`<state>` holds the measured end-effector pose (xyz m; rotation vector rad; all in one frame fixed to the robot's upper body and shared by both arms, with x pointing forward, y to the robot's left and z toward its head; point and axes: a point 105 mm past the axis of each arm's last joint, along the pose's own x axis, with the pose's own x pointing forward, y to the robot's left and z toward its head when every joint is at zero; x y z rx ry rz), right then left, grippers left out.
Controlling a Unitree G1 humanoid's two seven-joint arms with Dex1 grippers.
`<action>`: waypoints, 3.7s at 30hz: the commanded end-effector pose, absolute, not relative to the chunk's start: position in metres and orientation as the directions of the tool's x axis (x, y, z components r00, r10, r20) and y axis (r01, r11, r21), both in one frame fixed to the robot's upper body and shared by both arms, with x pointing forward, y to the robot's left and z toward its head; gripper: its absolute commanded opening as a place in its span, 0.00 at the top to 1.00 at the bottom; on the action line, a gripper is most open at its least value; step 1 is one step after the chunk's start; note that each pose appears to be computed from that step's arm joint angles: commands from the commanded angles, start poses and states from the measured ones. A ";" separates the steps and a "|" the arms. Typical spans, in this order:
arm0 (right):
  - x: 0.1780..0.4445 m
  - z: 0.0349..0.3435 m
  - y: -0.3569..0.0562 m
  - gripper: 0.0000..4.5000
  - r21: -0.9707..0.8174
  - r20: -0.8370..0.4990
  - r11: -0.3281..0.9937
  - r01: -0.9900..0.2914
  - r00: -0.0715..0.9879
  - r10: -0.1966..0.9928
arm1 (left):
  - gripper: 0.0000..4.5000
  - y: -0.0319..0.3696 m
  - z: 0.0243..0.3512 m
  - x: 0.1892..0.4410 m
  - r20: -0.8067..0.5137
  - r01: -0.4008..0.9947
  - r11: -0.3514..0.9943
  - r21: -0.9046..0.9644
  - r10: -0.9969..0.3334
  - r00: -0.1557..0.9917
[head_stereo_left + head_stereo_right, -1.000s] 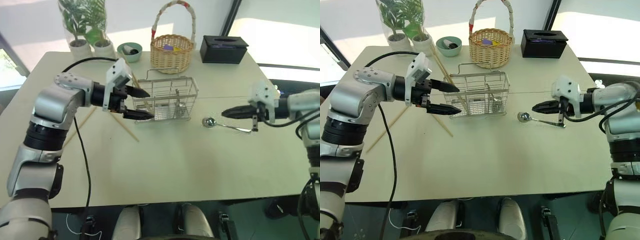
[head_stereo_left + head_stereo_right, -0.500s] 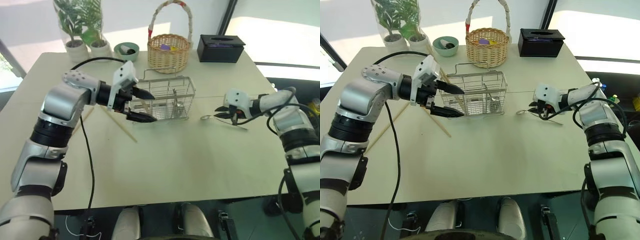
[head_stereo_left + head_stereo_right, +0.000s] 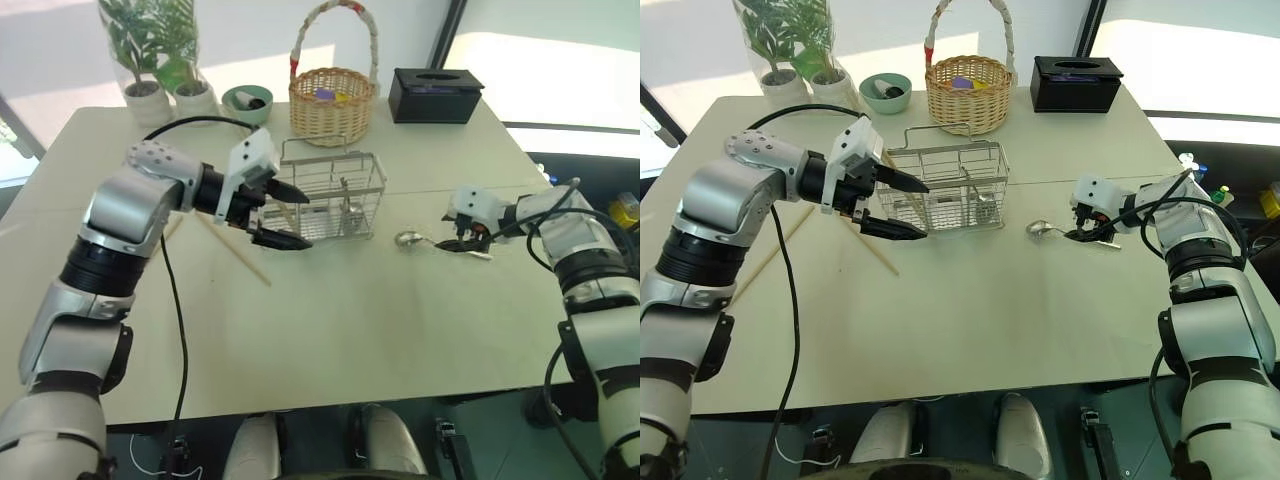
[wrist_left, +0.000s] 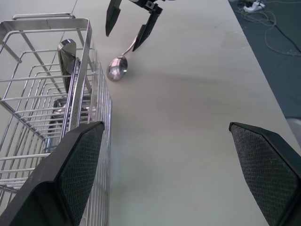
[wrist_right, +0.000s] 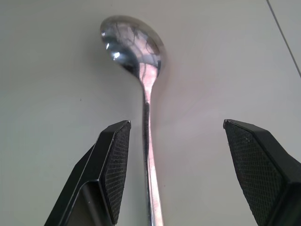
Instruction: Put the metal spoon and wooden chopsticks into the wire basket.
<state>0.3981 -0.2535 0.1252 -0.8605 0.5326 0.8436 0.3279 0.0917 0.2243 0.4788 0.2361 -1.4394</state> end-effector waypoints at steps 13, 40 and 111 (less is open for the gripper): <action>0.402 0.108 -0.232 0.57 -0.375 -0.693 0.410 -0.832 0.545 0.472 | 0.00 0.088 0.238 0.326 -0.431 0.973 0.025 0.228 -0.894 0.124; 0.385 0.198 -0.243 0.99 -0.491 -0.448 0.461 -0.740 0.667 0.595 | 0.00 0.102 0.258 0.340 -0.346 0.949 0.145 0.278 -0.907 0.240; 0.268 0.282 -0.125 0.00 -0.343 -0.144 0.205 -0.917 0.267 0.953 | 0.00 0.296 0.195 0.397 -0.589 0.531 0.802 0.273 -0.297 0.752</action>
